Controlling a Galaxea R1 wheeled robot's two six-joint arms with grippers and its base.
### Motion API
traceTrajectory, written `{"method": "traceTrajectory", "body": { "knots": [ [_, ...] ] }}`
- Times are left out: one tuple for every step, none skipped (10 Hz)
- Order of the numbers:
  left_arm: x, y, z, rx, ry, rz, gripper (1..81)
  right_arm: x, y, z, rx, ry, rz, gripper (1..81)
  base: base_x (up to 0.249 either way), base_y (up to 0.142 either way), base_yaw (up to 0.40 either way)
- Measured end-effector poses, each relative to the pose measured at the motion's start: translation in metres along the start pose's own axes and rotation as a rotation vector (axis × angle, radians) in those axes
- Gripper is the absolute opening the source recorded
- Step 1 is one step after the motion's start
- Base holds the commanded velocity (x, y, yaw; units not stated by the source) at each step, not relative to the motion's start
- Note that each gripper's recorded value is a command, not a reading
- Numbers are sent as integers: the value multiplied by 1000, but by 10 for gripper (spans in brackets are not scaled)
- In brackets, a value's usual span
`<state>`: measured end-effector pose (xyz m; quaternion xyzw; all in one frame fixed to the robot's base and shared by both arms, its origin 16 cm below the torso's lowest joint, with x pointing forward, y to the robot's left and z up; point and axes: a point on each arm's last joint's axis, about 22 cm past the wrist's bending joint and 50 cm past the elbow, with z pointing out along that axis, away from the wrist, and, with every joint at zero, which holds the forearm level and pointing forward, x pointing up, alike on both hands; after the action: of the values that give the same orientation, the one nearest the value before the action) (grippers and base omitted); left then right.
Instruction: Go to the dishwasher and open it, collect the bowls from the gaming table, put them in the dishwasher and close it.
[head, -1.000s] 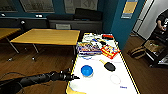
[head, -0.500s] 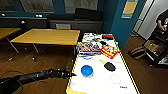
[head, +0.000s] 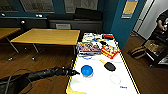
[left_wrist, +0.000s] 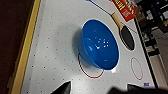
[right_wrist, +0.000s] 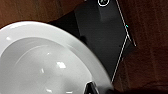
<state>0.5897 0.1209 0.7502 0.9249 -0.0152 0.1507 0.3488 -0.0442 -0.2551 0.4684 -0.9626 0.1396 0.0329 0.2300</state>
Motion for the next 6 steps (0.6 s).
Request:
{"method": "traceTrajectory", "body": {
  "knots": [
    [-1,10,9,-11,-5,6,811,1,-1,1,1,0,0,10,0,0,0],
    [0,16,16,-15,-8,8,811,2,-4,2,5,1,-1,10,0,0,0],
    [3,15,18,-10,-3,6,811,2,-4,2,5,1,0,10,0,0,0],
    [5,12,18,-4,0,2,811,2,-3,2,3,-1,-1,10,0,0,0],
    [6,11,17,-4,1,-8,811,2,-4,2,4,-1,-1,10,0,0,0],
    [7,8,15,-1,4,-14,811,2,-5,3,5,-2,0,10,0,0,0]
  ]
}}
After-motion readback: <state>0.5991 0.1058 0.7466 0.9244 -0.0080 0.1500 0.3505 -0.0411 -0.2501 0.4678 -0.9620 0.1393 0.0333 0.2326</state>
